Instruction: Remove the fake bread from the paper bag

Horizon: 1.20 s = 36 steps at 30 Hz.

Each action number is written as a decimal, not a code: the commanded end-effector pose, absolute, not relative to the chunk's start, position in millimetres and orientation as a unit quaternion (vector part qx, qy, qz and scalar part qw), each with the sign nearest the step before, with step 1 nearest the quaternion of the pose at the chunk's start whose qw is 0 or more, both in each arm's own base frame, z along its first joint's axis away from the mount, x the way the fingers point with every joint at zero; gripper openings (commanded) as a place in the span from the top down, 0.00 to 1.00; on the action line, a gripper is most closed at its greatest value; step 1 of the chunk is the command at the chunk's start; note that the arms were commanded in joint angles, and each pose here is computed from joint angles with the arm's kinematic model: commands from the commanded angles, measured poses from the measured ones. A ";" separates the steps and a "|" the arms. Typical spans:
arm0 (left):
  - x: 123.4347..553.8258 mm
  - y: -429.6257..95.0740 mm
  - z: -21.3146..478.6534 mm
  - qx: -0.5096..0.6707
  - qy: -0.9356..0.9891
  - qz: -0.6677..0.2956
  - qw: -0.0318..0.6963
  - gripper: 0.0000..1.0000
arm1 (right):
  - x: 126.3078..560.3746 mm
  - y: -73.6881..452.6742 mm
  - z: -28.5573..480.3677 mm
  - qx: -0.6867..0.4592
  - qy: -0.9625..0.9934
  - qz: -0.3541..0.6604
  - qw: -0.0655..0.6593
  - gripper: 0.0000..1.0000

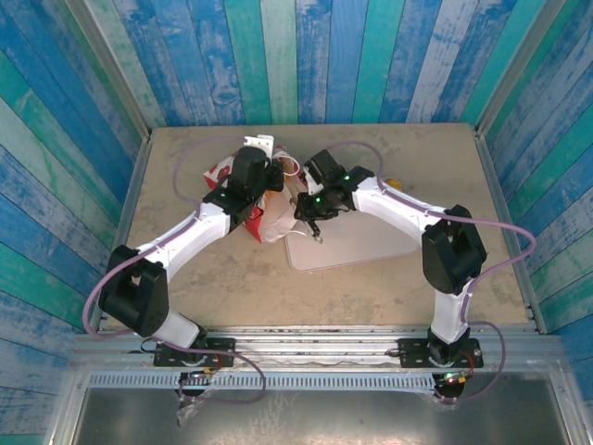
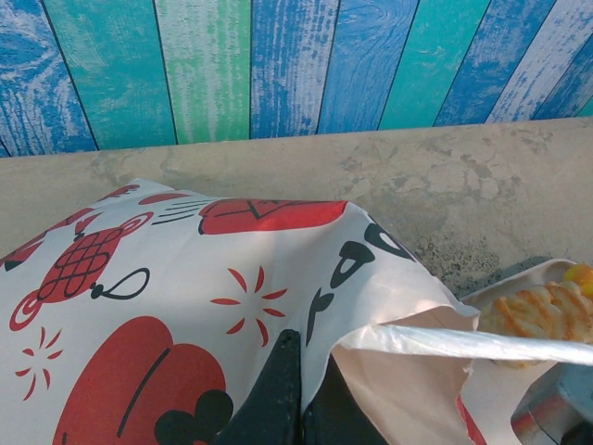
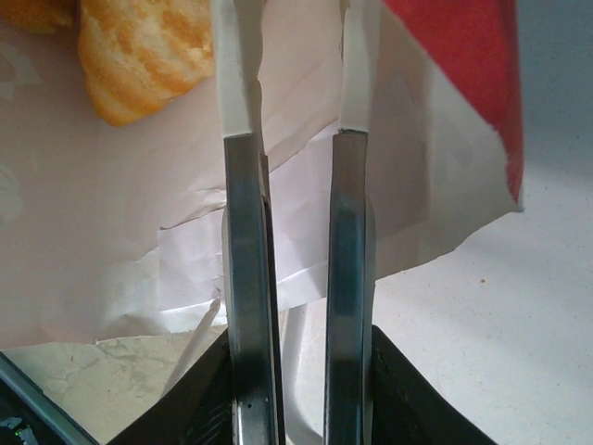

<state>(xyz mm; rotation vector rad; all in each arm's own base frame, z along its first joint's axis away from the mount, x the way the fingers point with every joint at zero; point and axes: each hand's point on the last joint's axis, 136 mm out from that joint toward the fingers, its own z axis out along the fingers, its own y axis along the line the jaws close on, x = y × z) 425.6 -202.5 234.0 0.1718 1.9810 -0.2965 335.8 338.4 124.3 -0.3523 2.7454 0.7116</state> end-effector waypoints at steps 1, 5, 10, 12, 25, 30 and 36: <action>421.3 -200.1 280.8 0.054 0.797 -0.150 0.582 0.98 | 338.0 341.1 165.7 -0.139 0.935 0.274 0.177 0.77; 423.1 -200.2 281.3 0.052 0.797 -0.149 0.583 0.98 | 330.8 341.6 181.0 -0.152 0.928 0.284 0.188 0.82; 425.8 -197.5 279.4 0.044 0.800 -0.140 0.582 0.98 | 321.4 337.7 193.9 -0.156 0.923 0.292 0.196 0.87; 426.3 -196.8 278.2 0.041 0.800 -0.139 0.582 0.98 | 318.0 335.1 196.3 -0.157 0.923 0.292 0.197 0.88; 426.2 -187.2 283.4 0.018 0.798 -0.127 0.590 0.98 | 281.6 315.7 212.5 -0.186 0.918 0.287 0.198 0.92; 425.8 -185.3 280.0 0.014 0.801 -0.123 0.585 0.98 | 266.6 303.9 226.4 -0.191 0.912 0.295 0.211 0.92; 424.4 -184.2 287.3 0.012 0.798 -0.125 0.590 0.98 | 246.1 280.9 240.0 -0.198 0.911 0.286 0.221 0.94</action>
